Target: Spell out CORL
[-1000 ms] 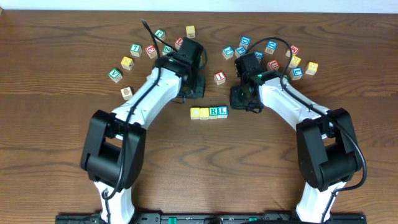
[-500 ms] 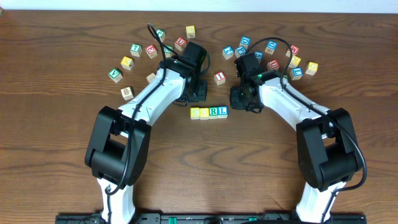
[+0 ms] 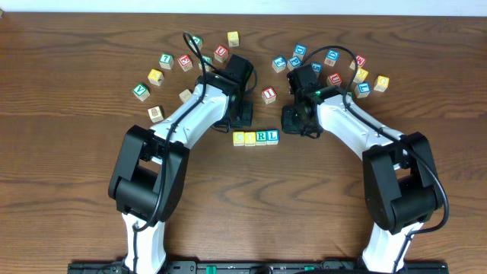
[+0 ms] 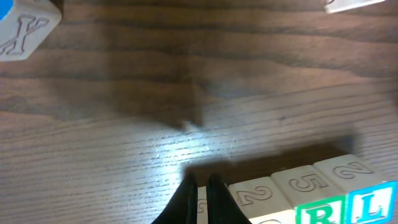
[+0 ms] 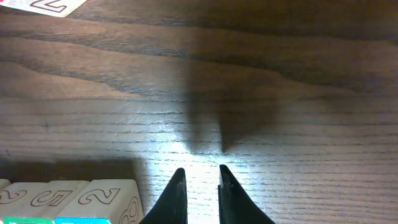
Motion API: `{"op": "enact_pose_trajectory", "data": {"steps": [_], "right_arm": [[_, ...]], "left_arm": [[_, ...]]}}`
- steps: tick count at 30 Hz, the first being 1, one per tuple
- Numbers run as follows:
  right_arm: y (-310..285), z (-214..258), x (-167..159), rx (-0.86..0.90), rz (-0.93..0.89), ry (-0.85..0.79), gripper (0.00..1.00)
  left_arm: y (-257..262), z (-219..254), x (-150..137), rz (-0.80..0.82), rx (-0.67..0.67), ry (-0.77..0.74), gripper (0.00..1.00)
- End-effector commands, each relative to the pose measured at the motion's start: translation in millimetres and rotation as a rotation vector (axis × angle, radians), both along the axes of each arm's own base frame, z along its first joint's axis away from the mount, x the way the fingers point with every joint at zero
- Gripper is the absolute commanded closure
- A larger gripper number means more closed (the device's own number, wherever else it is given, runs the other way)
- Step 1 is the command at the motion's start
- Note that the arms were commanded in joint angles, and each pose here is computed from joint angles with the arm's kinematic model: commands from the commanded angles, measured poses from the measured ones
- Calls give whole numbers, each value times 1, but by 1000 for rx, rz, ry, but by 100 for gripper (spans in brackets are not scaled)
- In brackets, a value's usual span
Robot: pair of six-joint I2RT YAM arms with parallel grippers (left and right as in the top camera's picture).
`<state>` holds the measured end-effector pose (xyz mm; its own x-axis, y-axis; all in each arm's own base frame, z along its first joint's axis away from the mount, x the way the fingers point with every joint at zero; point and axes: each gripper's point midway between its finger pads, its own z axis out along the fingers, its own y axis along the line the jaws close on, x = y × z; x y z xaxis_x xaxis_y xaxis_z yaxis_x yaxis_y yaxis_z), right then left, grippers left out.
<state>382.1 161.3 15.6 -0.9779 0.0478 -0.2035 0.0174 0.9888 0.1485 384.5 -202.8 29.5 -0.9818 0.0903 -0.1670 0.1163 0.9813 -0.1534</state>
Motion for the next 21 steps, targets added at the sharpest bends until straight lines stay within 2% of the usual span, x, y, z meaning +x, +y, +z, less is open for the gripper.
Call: {"op": "enact_pose_trajectory", "data": {"steps": [1,21], "right_arm": [[1,0,3,-7,-6,-6,87],[2,0,3,-7,-5,-7,86]], "left_arm": [[7,-9,-4,10,37,16,93],[9,-10,-9,10,46,37,93]]}}
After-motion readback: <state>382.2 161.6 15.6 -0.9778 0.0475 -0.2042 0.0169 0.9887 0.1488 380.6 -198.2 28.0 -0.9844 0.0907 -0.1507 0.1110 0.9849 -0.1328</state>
